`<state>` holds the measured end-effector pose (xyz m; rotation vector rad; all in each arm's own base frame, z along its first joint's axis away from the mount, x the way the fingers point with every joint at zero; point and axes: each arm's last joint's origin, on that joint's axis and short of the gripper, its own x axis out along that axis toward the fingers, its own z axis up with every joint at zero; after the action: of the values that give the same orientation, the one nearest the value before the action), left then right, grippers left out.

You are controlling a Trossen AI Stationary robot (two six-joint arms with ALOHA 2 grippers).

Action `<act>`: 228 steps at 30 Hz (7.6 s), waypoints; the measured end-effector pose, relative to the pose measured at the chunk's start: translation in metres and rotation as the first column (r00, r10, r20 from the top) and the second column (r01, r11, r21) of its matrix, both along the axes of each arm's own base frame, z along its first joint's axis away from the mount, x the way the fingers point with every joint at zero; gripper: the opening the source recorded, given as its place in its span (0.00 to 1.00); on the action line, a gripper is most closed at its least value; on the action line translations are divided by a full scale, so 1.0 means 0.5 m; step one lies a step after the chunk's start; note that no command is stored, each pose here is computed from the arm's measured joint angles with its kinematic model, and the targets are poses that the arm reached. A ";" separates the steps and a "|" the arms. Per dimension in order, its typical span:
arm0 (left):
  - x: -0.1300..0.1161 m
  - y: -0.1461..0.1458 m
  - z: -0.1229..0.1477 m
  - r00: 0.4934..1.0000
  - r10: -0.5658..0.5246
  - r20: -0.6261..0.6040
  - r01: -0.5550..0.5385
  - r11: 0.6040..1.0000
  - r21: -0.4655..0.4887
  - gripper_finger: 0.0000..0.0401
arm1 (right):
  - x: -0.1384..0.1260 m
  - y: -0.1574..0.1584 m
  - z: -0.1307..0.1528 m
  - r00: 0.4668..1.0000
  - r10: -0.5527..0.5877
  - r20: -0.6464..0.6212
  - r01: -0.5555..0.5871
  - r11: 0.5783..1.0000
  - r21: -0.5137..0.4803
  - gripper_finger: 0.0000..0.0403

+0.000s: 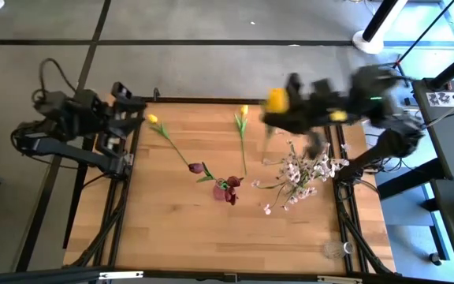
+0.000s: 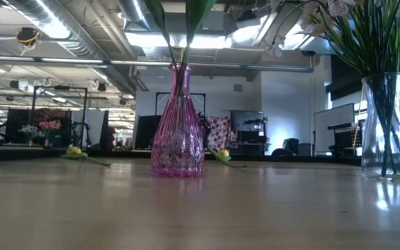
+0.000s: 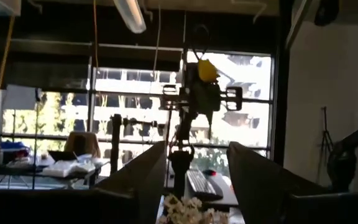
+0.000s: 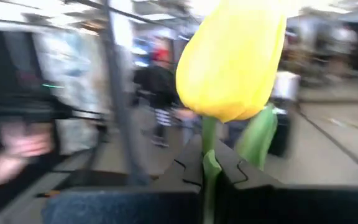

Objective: Sort flowers into vase by color
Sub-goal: Put the bottom yellow flower into the bottom transparent vase, then put the right yellow flower into the bottom transparent vase

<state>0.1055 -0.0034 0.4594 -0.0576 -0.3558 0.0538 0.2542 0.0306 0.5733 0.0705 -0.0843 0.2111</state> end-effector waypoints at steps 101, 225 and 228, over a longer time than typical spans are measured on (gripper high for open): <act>0.197 0.041 -0.078 0.818 0.531 -0.222 -0.573 0.712 -0.406 0.42 | -0.460 0.001 -0.232 0.668 0.353 -0.655 -0.212 0.934 0.287 0.53; 0.127 0.043 -0.107 0.885 -0.028 -0.465 -0.104 0.961 -0.256 0.42 | 0.118 -0.493 -0.289 0.845 -0.445 -0.297 0.535 0.675 0.509 0.02; 0.126 0.035 -0.106 0.885 -0.065 -0.461 -0.062 0.965 -0.255 0.42 | 0.048 -0.394 -0.183 0.908 -0.396 -0.134 0.414 0.808 0.418 0.01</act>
<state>0.1685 0.0140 0.4063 -0.3044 0.1389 0.1110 0.2780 -0.1664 0.4816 0.5056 -0.1034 -0.2468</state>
